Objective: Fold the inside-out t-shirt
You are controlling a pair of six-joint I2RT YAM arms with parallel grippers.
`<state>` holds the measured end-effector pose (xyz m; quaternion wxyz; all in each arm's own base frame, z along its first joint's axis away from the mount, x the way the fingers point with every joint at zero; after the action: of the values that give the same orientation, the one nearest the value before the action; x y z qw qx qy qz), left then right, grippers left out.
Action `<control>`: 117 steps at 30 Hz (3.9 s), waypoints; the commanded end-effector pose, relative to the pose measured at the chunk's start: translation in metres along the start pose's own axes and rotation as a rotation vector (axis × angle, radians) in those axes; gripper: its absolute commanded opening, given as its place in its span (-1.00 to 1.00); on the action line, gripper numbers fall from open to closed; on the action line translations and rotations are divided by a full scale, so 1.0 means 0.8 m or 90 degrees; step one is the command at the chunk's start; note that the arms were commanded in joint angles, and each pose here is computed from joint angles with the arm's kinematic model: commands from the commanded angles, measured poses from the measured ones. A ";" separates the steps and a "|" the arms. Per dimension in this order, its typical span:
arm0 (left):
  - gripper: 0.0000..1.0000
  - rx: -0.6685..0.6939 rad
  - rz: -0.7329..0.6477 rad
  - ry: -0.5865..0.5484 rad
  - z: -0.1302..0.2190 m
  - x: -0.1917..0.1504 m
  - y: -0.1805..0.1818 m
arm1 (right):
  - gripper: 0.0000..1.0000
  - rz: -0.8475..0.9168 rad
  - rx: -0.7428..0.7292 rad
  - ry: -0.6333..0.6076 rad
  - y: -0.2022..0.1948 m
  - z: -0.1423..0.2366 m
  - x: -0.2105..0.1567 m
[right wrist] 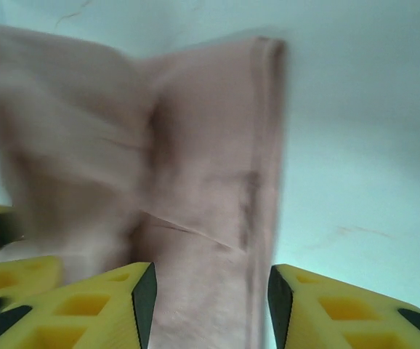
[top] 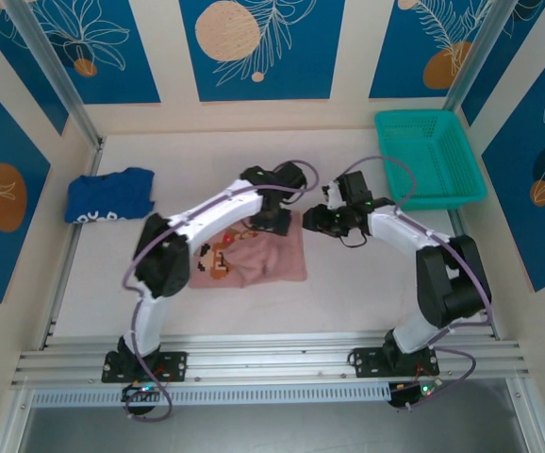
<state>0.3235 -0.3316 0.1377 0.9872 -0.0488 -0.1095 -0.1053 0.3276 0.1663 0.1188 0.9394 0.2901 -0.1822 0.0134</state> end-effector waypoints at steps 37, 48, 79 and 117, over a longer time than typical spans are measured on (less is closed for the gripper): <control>-0.62 -0.205 0.062 -0.070 -0.012 -0.095 0.067 | -0.66 -0.026 0.003 0.021 0.026 -0.087 0.059; -0.70 -0.286 -0.115 -0.110 0.003 -0.096 -0.070 | -0.74 -0.014 0.027 0.056 0.010 -0.079 0.099; 0.40 -0.123 0.194 -0.080 -0.037 -0.062 0.204 | -0.21 -0.029 0.017 0.080 -0.025 -0.114 0.110; 0.47 -0.237 0.104 0.013 -0.068 -0.110 0.144 | 0.06 -0.061 -0.009 0.137 -0.018 -0.058 -0.022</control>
<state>0.2962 -0.2123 0.0641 0.9656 -0.2379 -0.1007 -0.0286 0.3169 0.1726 0.0700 0.9637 0.2603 -0.0586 0.0090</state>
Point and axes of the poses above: each hand's point on the last joint's axis, 136 mm out from that joint toward the fingers, its own z axis back along the fingers, its own y axis along the line the jaws close on, x = y × z, the point moved 3 cm from there along z, back along the fingers, and after that the axes turned 4 degrees about z, right-handed, at the moved point
